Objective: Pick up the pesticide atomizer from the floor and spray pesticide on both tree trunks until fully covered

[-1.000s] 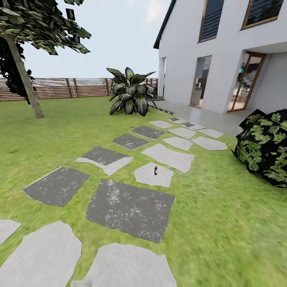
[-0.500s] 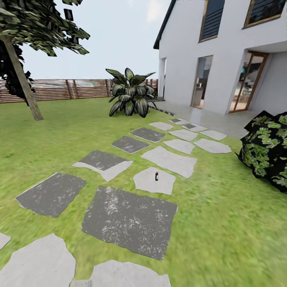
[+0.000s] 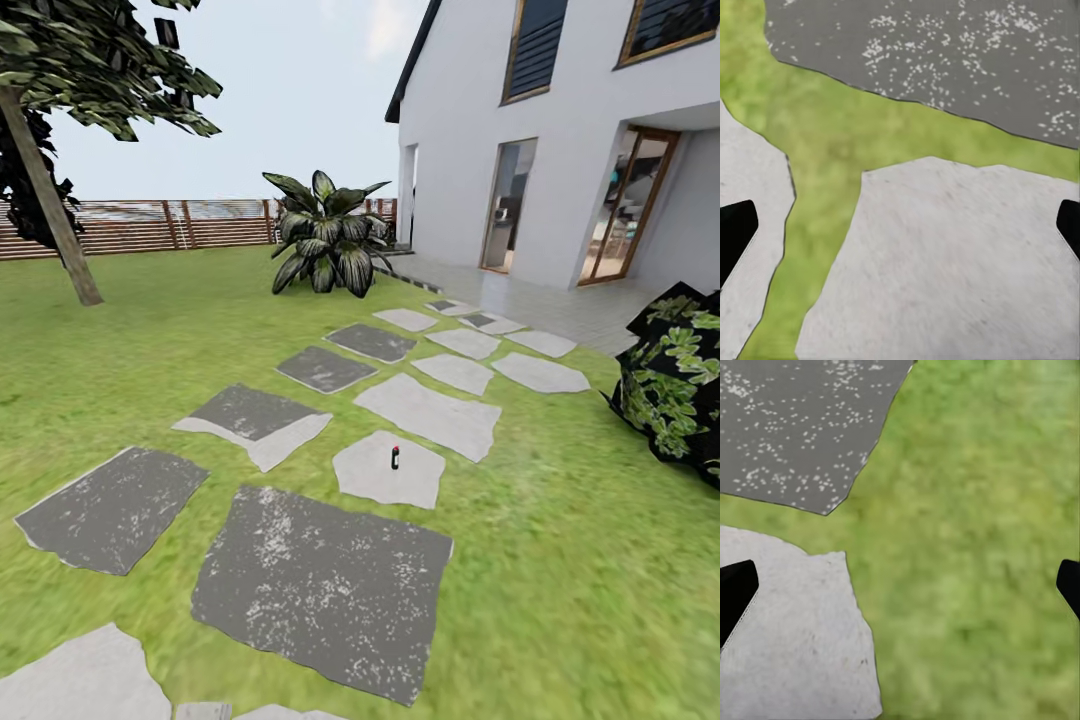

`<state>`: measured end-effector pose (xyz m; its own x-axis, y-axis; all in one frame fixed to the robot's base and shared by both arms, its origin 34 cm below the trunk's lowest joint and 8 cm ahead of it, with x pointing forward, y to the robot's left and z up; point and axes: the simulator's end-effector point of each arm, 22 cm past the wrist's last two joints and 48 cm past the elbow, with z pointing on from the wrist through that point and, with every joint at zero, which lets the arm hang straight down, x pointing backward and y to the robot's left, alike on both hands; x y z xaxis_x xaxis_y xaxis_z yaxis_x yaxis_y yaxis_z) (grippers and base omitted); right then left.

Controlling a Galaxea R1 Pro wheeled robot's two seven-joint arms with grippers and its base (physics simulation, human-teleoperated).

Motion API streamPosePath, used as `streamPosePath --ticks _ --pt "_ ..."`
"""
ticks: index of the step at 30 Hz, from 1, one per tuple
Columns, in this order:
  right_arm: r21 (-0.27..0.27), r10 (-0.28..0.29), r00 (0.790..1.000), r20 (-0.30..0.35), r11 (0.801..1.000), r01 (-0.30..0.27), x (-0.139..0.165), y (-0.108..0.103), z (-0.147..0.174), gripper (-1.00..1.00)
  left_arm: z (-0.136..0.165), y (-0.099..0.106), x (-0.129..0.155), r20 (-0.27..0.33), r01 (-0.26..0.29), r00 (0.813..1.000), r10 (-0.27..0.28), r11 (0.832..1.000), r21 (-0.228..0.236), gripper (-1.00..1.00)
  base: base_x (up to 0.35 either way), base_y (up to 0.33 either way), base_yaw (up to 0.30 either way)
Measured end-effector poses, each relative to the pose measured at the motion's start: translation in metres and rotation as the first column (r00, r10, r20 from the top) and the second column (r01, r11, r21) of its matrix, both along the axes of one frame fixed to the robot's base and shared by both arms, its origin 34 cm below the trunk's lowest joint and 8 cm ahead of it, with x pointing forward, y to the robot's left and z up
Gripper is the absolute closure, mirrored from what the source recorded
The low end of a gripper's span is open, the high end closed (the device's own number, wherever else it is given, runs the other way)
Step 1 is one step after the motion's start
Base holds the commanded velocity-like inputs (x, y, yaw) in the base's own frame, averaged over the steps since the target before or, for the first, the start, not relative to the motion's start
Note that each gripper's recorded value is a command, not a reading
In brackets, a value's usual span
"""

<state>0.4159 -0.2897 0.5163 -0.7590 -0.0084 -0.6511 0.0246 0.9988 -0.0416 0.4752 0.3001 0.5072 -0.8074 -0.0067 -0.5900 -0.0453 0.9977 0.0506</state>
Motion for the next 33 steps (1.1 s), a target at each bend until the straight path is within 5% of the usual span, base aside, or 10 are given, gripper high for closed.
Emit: streamPosePath --ticks 21,33 --pt "-0.001 0.001 1.0 -0.001 1.0 -0.001 -0.0004 -0.0007 -0.0003 -1.0 0.0003 -0.0003 0.0005 0.002 -0.001 1.0 0.001 1.0 -0.001 -1.0 0.336 0.15 -0.004" --pt "-0.004 0.0 1.0 -0.002 1.0 0.0 -0.0007 -0.0014 -0.0004 -1.0 0.0002 -0.0004 0.0005 0.002 -0.001 1.0 0.001 1.0 -0.001 -1.0 0.318 0.191 -0.26"
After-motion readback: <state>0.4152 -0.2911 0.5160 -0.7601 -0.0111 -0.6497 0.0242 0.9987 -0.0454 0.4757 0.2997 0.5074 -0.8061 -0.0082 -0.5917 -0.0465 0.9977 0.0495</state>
